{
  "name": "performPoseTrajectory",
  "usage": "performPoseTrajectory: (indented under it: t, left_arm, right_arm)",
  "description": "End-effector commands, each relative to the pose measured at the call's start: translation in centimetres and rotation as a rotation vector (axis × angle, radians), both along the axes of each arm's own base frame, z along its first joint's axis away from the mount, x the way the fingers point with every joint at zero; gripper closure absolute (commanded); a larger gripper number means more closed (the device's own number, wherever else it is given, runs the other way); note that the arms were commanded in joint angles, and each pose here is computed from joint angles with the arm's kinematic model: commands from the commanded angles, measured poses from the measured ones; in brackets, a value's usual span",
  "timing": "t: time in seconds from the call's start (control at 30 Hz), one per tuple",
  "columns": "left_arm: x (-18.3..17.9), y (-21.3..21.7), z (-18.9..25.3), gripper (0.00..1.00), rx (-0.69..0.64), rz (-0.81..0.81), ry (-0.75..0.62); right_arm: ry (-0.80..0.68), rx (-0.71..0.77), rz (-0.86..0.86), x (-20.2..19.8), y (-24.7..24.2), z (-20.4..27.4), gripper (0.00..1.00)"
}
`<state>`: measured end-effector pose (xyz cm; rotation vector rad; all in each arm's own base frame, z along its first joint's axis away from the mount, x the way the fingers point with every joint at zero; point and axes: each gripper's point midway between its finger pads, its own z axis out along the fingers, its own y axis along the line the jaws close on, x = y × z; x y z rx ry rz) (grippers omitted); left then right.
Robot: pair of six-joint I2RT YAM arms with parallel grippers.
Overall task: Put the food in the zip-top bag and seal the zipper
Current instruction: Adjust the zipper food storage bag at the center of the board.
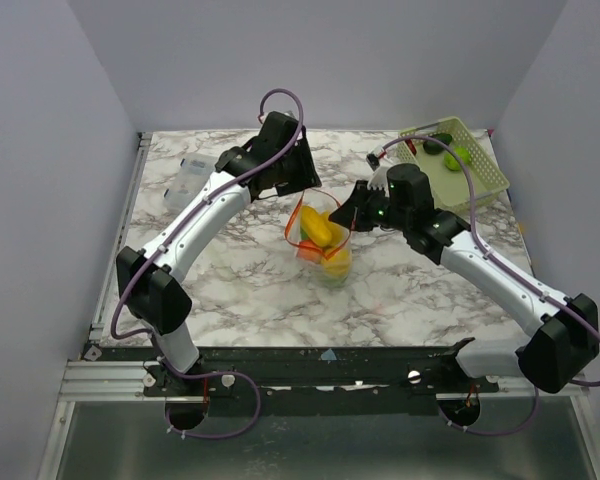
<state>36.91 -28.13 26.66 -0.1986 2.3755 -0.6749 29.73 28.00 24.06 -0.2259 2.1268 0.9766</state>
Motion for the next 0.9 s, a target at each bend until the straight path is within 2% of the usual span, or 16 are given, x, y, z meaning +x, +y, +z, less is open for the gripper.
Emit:
performPoseTrajectory:
  t: [0.0, 0.07, 0.2, 0.27, 0.33, 0.4, 0.53, 0.67, 0.87]
  left_arm:
    - [0.4, -1.2, 0.2, 0.57, -0.032, -0.017, 0.010]
    - [0.5, -1.2, 0.1, 0.64, -0.026, -0.019, 0.011]
    - [0.3, -1.0, -0.2, 0.93, -0.006, -0.037, 0.006]
    - [0.1, -0.9, 0.1, 1.00, 0.011, -0.070, -0.016]
    - [0.1, -0.9, 1.0, 1.00, 0.025, -0.121, -0.065]
    - [-0.3, -0.8, 2.3, 1.00, 0.038, -0.198, -0.130]
    - [-1.7, 0.2, 4.5, 1.00, 0.060, -0.350, -0.250]
    - [-4.3, 1.1, 7.1, 1.00, 0.043, -0.524, -0.388]
    - [-8.6, 2.5, 10.9, 1.00, 0.045, -0.694, -0.580]
  right_arm:
    - [-0.044, 0.051, 0.025, -1.0, 0.8, 1.8, 0.99]
    - [-0.045, 0.058, 0.028, -1.3, 1.0, 2.0, 1.00]
    - [-0.051, 0.072, 0.024, -1.6, 1.2, 2.4, 0.99]
    - [-0.048, 0.073, 0.040, -1.9, 1.6, 2.5, 0.98]
    - [-0.045, 0.065, 0.060, -2.1, 1.9, 2.4, 0.88]
    - [-0.054, 0.042, 0.066, -2.2, 1.6, 2.5, 0.68]
    - [-0.118, -0.017, 0.030, -2.0, 0.1, 3.9, 0.39]
    - [-0.190, -0.014, 0.050, -2.6, -0.5, 6.6, 0.29]
    - [-0.248, 0.000, 0.065, -2.6, -0.4, 8.6, 0.28]
